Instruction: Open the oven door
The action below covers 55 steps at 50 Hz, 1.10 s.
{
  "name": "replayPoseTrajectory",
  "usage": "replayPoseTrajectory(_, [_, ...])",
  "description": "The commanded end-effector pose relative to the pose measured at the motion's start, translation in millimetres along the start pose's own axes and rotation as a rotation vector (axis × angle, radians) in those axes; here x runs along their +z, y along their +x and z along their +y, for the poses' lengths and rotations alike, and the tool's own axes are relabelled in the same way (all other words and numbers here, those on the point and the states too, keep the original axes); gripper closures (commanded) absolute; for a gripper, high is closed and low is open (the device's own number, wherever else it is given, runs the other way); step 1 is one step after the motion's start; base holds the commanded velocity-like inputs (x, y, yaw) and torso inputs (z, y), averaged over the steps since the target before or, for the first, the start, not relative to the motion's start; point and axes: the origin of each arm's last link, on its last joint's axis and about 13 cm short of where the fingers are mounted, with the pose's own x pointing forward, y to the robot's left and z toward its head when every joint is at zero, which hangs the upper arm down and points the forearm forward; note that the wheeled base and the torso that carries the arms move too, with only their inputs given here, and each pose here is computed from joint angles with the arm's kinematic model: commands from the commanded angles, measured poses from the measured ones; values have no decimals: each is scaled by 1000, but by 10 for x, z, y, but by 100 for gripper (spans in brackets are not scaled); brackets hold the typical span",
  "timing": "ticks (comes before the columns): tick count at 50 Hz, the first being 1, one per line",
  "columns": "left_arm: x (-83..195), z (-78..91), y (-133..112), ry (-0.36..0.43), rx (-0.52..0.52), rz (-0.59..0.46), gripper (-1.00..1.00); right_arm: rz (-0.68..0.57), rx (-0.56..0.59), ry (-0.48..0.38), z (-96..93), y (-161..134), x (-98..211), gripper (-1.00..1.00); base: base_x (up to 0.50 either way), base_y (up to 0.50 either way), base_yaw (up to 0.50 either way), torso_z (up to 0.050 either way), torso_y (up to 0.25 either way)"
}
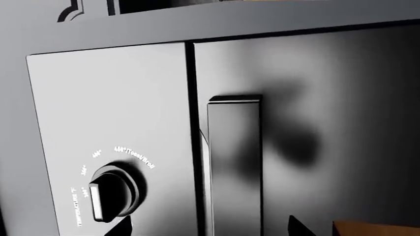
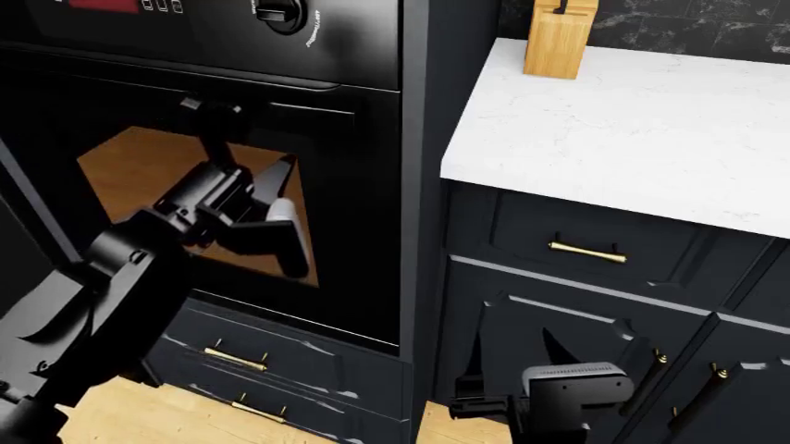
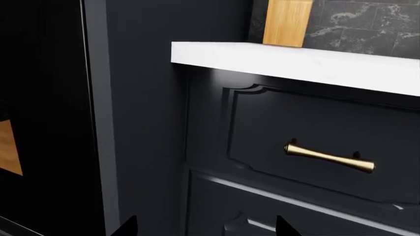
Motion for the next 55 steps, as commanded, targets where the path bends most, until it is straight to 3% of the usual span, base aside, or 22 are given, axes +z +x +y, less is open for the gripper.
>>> replayPoseTrajectory(1, [-15,2,66,-6,10,11,-100,-4,1,-5,-1,3,-4,-100,0,0,0,0,0])
replayPoseTrajectory(35, [-22,75,202,8,14,13,-100,-6,2,-8,0,4,-2,-100,0,0,0,0,0])
replayPoseTrajectory(55, [2,13,243,-4,-9,13,-100,-9,2,-11,-3,8,-2,-100,0,0,0,0,0])
